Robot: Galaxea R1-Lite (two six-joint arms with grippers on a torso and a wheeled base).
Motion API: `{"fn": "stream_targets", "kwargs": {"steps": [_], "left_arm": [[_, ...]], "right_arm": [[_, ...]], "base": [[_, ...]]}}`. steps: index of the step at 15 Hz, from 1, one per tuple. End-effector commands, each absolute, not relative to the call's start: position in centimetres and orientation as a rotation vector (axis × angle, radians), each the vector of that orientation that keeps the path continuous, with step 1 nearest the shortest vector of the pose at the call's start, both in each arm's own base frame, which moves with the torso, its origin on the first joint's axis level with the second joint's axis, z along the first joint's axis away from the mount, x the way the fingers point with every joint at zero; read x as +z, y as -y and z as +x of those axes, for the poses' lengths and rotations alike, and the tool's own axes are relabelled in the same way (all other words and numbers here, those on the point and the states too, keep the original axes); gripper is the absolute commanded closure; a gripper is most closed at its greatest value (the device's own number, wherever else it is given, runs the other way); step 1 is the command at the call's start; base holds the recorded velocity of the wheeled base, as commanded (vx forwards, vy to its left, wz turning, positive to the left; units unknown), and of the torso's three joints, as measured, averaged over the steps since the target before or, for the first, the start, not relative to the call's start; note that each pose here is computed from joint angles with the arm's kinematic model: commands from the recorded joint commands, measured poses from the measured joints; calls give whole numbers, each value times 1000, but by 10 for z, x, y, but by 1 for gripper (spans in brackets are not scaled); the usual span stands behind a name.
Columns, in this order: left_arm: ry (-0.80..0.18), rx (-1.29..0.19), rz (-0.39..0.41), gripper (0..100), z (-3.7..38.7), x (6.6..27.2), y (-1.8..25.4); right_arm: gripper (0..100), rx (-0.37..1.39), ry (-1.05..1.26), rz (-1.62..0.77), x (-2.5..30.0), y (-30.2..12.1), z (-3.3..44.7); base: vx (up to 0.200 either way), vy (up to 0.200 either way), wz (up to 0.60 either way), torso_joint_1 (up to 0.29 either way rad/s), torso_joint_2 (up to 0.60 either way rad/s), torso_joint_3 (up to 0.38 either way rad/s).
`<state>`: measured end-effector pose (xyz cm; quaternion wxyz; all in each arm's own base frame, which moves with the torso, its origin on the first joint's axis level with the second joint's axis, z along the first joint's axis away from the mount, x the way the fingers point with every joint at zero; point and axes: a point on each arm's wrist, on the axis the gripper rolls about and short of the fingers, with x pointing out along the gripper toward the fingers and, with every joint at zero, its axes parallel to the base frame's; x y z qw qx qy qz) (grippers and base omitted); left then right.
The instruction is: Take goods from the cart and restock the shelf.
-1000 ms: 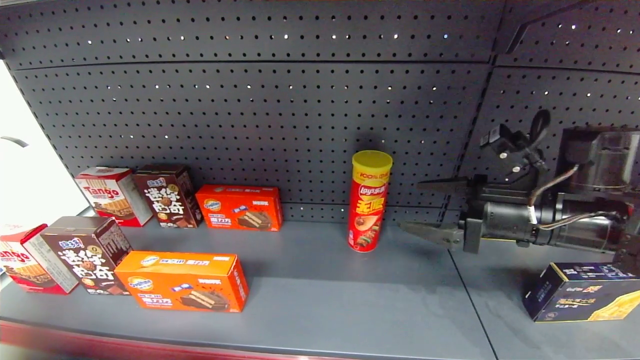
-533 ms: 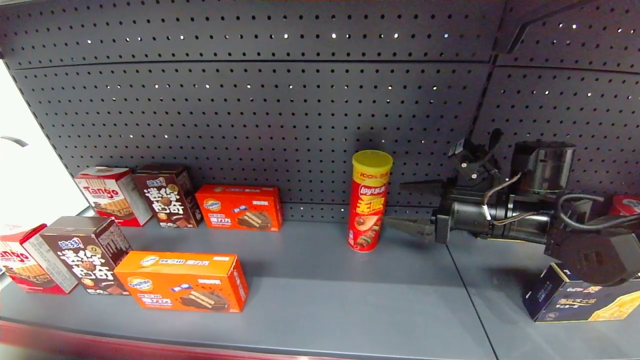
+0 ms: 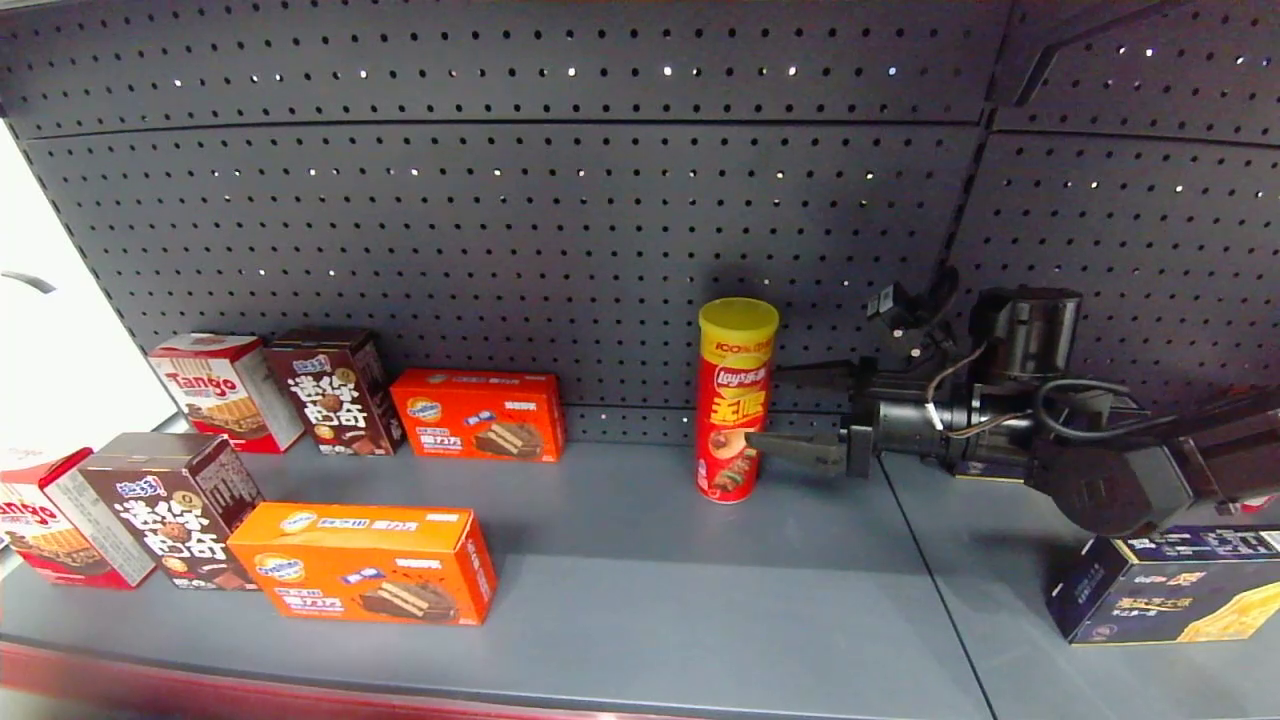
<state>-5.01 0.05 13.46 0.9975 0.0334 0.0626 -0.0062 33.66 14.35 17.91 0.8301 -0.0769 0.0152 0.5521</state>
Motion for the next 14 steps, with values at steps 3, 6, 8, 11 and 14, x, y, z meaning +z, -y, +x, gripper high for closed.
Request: {"fn": "stream_targets", "kwargs": {"steps": [3,6,8,11,14], "left_arm": [[-132,-9,67,100,-50,133,0],[-133,-7,67,100,-50,133,0],[-136,-6,65,100,-50,132,0],[-141,-5,67,100,-49,131,0],[-141,-3,66,100,-49,131,0]], "right_arm": [[0,1171,-53,-157,167,-145,352],[0,1171,-53,-157,163,-148,360],[0,1172,-59,-155,159,-150,364],[0,1167,-78,-153,150,-151,370],[0,1163,-89,-149,144,-150,374]], "base": [[0,0,0,0,0,0],[0,0,0,0,0,0],[0,0,0,0,0,0],[0,0,0,0,0,0],[0,0,0,0,0,0]]}}
